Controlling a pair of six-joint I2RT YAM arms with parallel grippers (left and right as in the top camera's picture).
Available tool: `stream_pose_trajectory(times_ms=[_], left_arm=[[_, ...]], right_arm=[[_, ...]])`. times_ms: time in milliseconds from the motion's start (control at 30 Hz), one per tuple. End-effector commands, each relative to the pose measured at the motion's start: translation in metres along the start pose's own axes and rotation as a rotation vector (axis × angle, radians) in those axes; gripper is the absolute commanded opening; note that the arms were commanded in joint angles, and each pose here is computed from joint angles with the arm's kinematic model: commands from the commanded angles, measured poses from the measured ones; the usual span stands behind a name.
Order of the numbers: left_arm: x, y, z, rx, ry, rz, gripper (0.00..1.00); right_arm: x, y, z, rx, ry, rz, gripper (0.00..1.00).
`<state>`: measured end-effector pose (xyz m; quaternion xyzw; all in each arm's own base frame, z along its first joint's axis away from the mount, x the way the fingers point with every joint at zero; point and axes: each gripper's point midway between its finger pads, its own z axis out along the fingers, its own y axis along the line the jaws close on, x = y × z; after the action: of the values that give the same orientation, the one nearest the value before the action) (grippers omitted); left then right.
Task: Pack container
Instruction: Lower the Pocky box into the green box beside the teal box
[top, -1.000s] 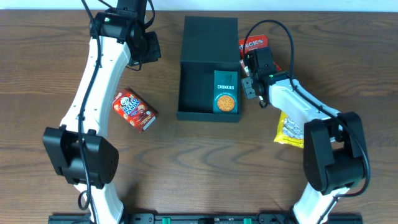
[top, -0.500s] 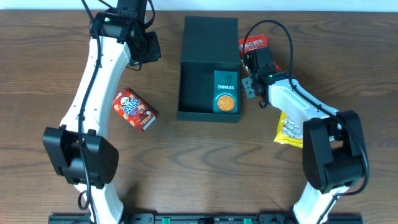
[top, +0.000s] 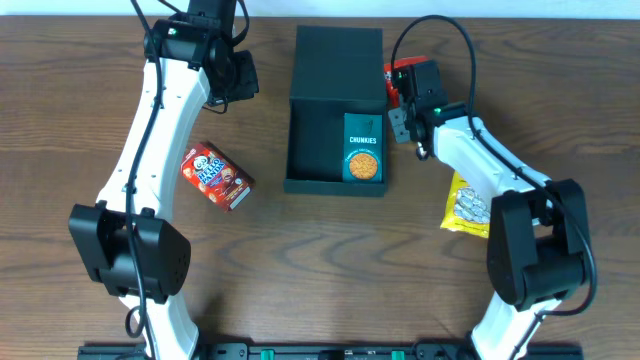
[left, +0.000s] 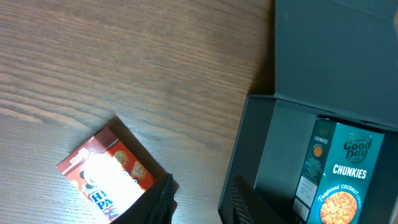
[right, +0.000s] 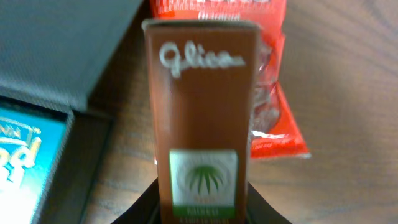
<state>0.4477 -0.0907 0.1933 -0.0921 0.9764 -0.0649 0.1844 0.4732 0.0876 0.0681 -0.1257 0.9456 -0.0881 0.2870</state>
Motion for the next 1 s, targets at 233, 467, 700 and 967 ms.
stream_pose_trajectory(times_ms=[233,467,700,967], left_arm=[[-0.002,0.002,-0.001,-0.004,-0.004,-0.016,0.31],[-0.002,0.002,-0.001,-0.005,-0.004,-0.016,0.31],[-0.002,0.003,-0.001,-0.009,-0.005,-0.016,0.31],[0.0,0.027,-0.002,-0.061,0.019,-0.065,0.31]], right_arm=[[-0.04,-0.016,-0.024,0.023,-0.079,0.064,0.22],[-0.06,-0.022,-0.043,0.019,-0.116,0.1,0.18],[-0.093,-0.008,-0.101,-0.221,-0.216,0.165,0.21],[-0.109,0.031,-0.183,-0.79,-0.28,0.29,0.15]])
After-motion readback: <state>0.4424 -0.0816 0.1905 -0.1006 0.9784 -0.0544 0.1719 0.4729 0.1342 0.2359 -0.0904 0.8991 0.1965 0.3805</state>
